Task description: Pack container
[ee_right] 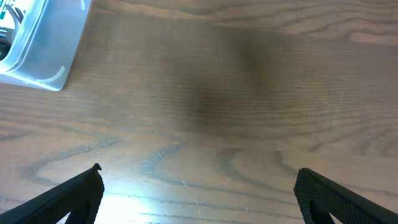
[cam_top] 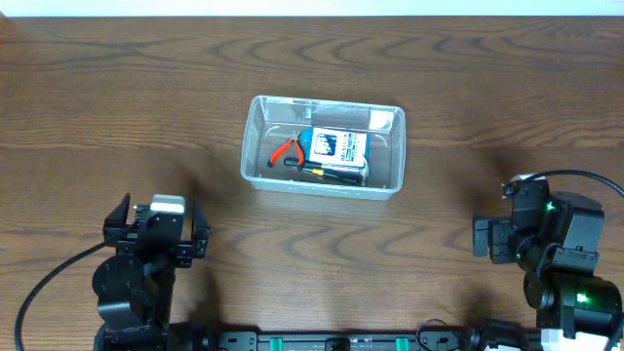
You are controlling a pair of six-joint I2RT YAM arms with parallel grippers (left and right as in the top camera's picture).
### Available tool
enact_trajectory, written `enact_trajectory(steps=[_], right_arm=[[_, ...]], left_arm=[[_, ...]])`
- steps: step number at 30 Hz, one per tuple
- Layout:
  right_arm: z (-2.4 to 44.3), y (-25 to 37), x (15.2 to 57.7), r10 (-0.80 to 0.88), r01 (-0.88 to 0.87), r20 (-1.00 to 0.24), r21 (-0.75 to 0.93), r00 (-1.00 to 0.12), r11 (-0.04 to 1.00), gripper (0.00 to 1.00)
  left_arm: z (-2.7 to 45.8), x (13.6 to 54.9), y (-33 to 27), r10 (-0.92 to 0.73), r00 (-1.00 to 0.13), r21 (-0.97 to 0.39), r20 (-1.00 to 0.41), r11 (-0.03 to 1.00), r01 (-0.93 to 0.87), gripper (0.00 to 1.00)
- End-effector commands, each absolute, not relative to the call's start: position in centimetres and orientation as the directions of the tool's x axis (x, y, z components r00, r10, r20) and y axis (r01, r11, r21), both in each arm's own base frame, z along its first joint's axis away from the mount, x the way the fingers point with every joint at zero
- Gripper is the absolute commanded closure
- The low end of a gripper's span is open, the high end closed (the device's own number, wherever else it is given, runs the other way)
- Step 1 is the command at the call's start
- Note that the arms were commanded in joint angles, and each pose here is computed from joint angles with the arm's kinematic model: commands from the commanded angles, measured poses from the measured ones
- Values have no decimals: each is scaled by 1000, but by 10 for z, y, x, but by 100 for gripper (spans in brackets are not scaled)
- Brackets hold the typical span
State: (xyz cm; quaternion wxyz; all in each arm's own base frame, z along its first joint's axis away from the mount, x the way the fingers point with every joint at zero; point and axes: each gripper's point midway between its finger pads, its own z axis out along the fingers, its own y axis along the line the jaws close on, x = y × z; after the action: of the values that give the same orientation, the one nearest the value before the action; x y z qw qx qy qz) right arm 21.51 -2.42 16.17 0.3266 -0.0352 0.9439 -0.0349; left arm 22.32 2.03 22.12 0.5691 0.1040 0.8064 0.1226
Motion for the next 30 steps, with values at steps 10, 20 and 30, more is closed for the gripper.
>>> enact_trajectory(steps=[10, 20, 30], right_arm=[[178, -18, 210, -109, -52, -678, -105, -727, 993, 1], [223, 23, 174, -170, -188, -907, -103, -385, 977, 1], [211, 30, 225, -116, -169, -991, -102, -72, 980, 1]], left_arm=[[220, 223, 21, 292, -336, 303, -896, 953, 21, 2], [219, 222, 21, 292, -338, 303, -895, 953, 22, 2], [219, 222, 21, 292, -338, 303, -895, 953, 22, 2]])
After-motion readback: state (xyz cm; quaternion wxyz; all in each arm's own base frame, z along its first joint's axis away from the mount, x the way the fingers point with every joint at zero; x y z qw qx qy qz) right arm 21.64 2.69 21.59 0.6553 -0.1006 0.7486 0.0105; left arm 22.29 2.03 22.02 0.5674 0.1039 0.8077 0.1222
